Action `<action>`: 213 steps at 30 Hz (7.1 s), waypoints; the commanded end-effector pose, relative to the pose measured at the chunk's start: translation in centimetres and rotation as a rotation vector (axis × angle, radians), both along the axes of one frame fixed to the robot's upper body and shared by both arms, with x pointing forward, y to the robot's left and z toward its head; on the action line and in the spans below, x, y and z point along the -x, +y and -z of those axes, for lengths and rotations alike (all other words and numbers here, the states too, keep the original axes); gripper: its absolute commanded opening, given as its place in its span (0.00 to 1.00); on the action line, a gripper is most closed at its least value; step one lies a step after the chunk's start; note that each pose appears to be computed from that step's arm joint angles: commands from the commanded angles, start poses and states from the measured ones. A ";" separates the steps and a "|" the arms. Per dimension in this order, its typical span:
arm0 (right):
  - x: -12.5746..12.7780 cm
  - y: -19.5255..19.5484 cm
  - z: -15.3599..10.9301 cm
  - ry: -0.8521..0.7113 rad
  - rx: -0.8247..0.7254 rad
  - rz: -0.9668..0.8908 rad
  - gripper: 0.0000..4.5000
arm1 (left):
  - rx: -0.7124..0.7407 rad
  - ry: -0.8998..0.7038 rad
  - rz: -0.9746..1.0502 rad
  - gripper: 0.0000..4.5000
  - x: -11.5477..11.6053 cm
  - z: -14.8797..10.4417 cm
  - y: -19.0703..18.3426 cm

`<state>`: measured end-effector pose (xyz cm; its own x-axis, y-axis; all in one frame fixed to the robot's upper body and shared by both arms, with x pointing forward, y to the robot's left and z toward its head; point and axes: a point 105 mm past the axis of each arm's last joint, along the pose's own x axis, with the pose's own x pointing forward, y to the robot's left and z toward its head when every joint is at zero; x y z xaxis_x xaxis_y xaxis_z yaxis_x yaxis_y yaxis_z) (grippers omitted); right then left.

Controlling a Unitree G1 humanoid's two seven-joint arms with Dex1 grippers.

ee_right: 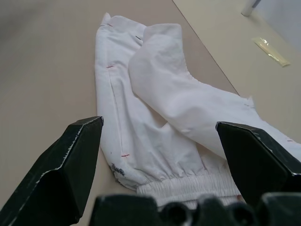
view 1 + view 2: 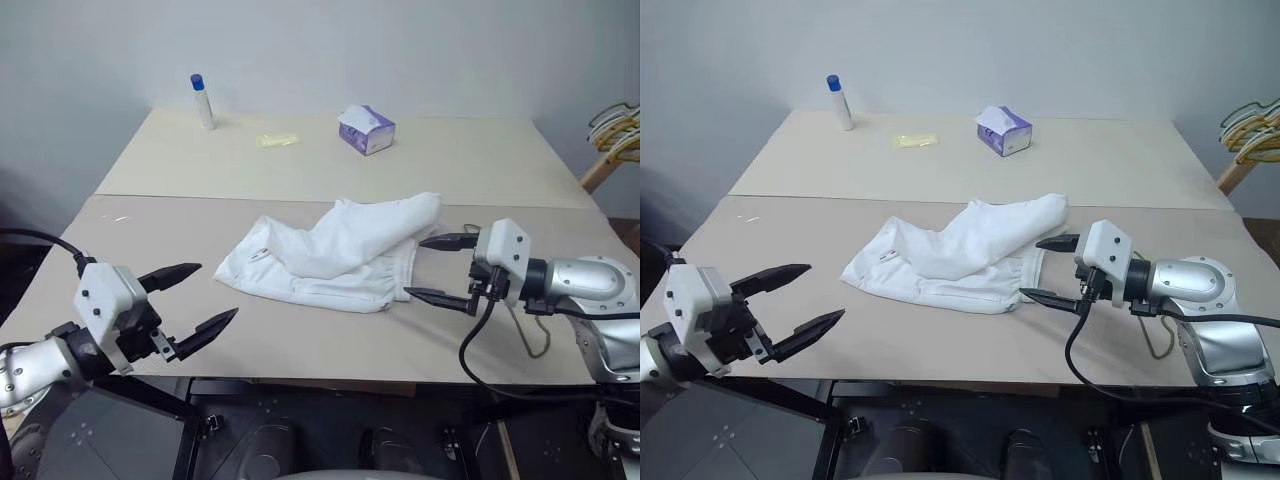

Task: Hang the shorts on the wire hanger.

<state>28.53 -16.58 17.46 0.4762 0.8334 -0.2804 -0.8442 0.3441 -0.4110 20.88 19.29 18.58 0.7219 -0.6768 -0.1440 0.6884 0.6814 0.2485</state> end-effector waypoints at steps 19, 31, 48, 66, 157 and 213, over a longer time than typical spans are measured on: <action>0.3 2.3 3.6 -0.095 0.338 -0.020 0.99 | -0.005 -0.028 0.021 1.00 -0.6 -0.5 -0.6; -3.8 3.3 9.0 -0.175 0.706 0.098 0.91 | -0.017 -0.027 0.049 1.00 -0.8 -0.8 -0.7; -4.6 2.0 7.8 -0.292 0.766 0.086 0.01 | -0.386 -0.116 0.023 1.00 -2.5 2.7 0.2; -3.0 2.3 5.3 -0.330 0.697 0.024 0.00 | -0.972 -0.335 0.354 0.86 -8.9 11.0 -1.2; -3.0 0.0 5.9 -0.729 0.479 -0.395 0.00 | -0.615 0.026 0.751 0.01 2.9 4.9 0.1; -10.7 0.1 -2.2 -0.845 0.283 0.005 0.00 | -0.444 -0.720 0.065 0.01 -12.6 -5.8 2.3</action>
<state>39.78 -15.49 18.58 0.6301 0.7754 -0.0421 -0.2311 0.1355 -0.9635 34.91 20.36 21.63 0.7039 -0.7091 0.0413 0.3268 0.3749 0.8675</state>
